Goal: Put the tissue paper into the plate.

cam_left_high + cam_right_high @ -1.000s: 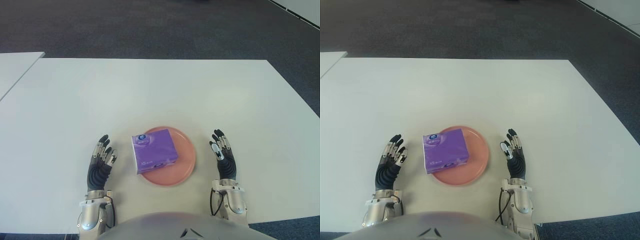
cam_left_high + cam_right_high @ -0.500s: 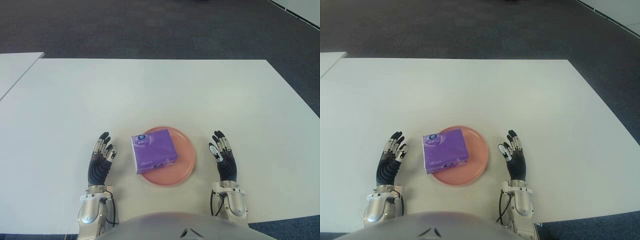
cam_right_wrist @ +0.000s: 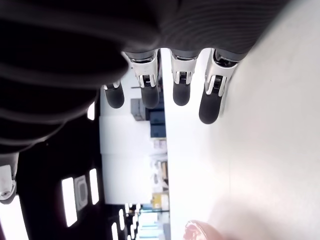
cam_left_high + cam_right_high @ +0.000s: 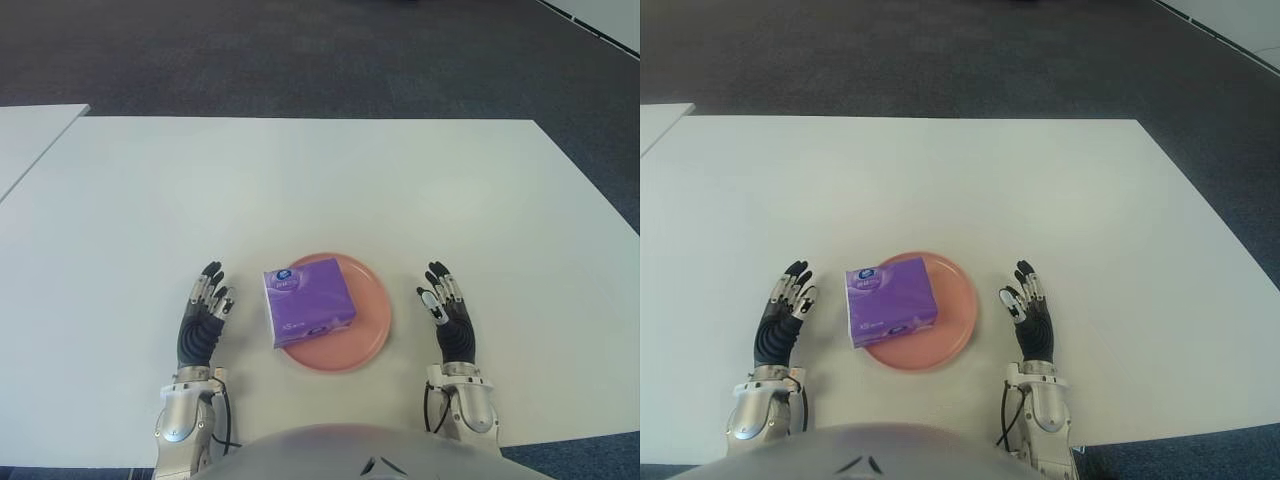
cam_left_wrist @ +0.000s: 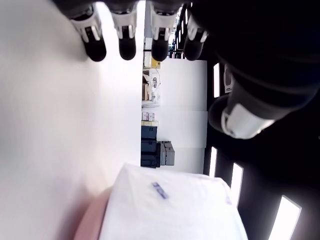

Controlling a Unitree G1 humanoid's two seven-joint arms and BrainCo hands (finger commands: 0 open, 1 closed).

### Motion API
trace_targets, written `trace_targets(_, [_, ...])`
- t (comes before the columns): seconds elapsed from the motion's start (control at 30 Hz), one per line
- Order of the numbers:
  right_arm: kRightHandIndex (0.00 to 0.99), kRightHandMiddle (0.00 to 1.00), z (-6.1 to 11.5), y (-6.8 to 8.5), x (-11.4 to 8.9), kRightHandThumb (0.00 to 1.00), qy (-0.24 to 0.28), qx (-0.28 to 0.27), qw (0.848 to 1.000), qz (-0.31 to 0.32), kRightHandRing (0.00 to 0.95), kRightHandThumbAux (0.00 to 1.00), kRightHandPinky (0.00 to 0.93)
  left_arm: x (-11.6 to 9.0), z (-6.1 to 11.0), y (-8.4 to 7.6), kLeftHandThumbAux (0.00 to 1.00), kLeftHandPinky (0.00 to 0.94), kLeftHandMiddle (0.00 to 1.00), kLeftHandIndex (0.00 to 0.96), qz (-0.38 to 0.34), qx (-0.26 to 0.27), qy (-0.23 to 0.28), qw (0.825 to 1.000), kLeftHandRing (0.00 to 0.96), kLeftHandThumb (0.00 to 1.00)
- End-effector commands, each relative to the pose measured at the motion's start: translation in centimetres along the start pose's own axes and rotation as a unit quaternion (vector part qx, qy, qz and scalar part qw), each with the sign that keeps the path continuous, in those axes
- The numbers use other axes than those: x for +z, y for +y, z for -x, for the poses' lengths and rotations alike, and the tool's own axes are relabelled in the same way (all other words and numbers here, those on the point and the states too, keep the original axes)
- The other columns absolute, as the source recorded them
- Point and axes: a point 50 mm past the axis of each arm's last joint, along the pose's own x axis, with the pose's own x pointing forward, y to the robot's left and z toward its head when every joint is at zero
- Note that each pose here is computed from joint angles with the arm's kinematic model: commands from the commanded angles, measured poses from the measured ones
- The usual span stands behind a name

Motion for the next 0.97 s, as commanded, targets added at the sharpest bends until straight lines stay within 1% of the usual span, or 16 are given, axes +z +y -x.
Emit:
trace_targets(0.03, [0.0, 0.0, 0.8, -0.3, -1.4, 0.153, 0.053, -0.007, 0.999, 0.004, 0.0, 0.443, 0.0, -0.2, 0.3, -0.5, 0.549, 0.082, 0.061, 0.088, -0.001, -0.004, 0.017, 1.0, 0.055, 0.185])
trace_targets(0.27, [0.0, 0.0, 0.8, -0.7, -1.3, 0.151, 0.053, -0.01, 0.998, 0.01, 0.0, 0.449, 0.0, -0.2, 0.8, -1.2, 0.553, 0.063, 0.06, 0.083, 0.001, -0.007, 0.042, 0.999, 0.051, 0.164])
trace_targets(0.63, [0.0, 0.0, 0.9, -1.0, -1.4, 0.143, 0.047, -0.007, 0.999, 0.008, 0.0, 0.454, 0.0, -0.3, 1.5, -1.6, 0.548, 0.045, 0.039, 0.083, 0.018, -0.004, 0.062, 0.998, 0.023, 0.142])
trace_targets(0.7, [0.0, 0.0, 0.9, -1.0, -1.5, 0.14, 0.045, -0.004, 0.999, 0.011, 0.0, 0.451, 0.0, -0.4, 1.5, -1.6, 0.541, 0.056, 0.038, 0.084, 0.016, -0.001, 0.064, 0.998, 0.025, 0.145])
trace_targets(0.97, [0.0, 0.0, 0.9, -0.9, -1.8, 0.133, 0.045, -0.004, 0.999, 0.016, 0.0, 0.442, 0.0, -0.3, 1.4, -1.4, 0.544, 0.039, 0.027, 0.064, 0.009, 0.0, 0.063, 0.998, 0.015, 0.143])
